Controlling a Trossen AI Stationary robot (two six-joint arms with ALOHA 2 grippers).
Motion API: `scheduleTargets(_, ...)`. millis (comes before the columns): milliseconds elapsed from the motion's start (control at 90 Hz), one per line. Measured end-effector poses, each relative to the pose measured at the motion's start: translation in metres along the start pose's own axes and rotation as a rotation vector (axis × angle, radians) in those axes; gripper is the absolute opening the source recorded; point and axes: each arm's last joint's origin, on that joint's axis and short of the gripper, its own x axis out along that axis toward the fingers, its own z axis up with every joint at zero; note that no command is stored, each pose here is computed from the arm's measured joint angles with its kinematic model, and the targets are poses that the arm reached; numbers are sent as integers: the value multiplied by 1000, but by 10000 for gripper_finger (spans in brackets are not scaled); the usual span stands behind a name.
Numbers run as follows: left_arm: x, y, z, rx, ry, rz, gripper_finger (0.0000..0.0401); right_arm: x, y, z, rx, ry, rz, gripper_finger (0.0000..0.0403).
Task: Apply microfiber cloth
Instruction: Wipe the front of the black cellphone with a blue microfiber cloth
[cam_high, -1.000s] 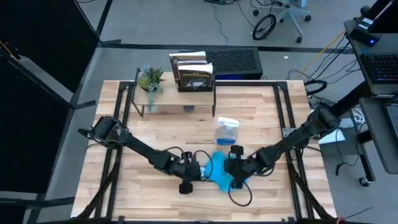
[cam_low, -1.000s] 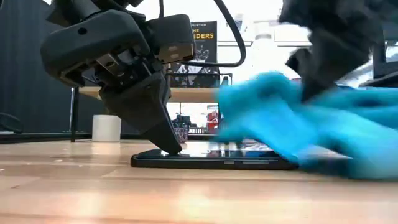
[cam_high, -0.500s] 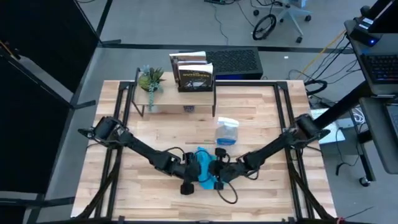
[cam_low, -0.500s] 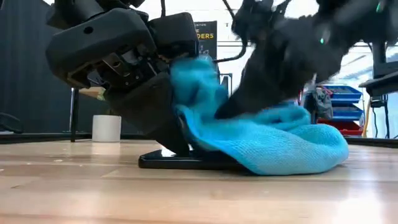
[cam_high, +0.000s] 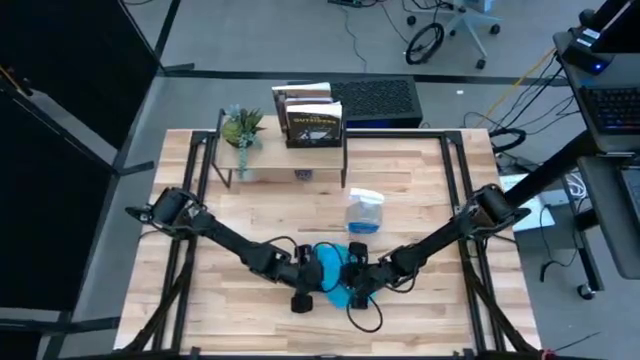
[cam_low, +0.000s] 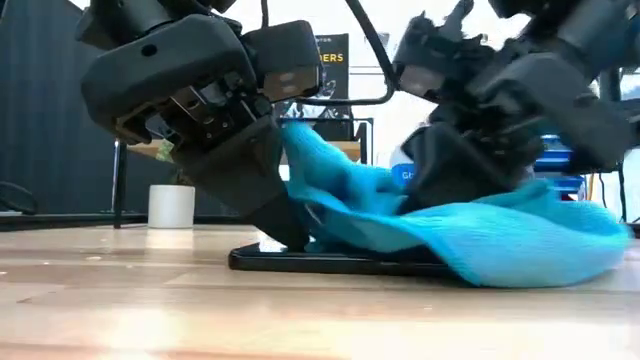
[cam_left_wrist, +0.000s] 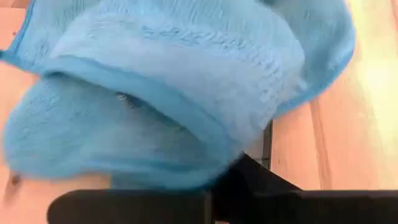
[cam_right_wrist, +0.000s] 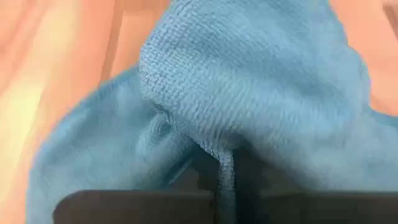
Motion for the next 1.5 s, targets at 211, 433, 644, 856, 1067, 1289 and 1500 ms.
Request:
scheduleTargets(211,0,0,0,-5,0,1,0,-32,0,-11,-32,140,-7,0)
scheduleTargets(433,0,0,-1,-4,5,8,0,-68,-8,-10,-58,180,-47,0)
scheduleTargets(644,0,0,-1,-4,3,8,0,-81,2,35,-35,-278,-1,0)
scheduleTargets(856,0,1,0,-5,3,8,0,-35,11,45,-80,-429,71,0)
scheduleTargets(1067,0,1,0,-6,3,8,0,26,7,24,-60,-370,46,0)
scheduleTargets(1289,0,1,-1,-5,4,8,0,34,4,14,-5,-234,89,0)
scheduleTargets(1500,0,0,1,-7,-8,1,0,14,17,-4,-21,-44,78,0)
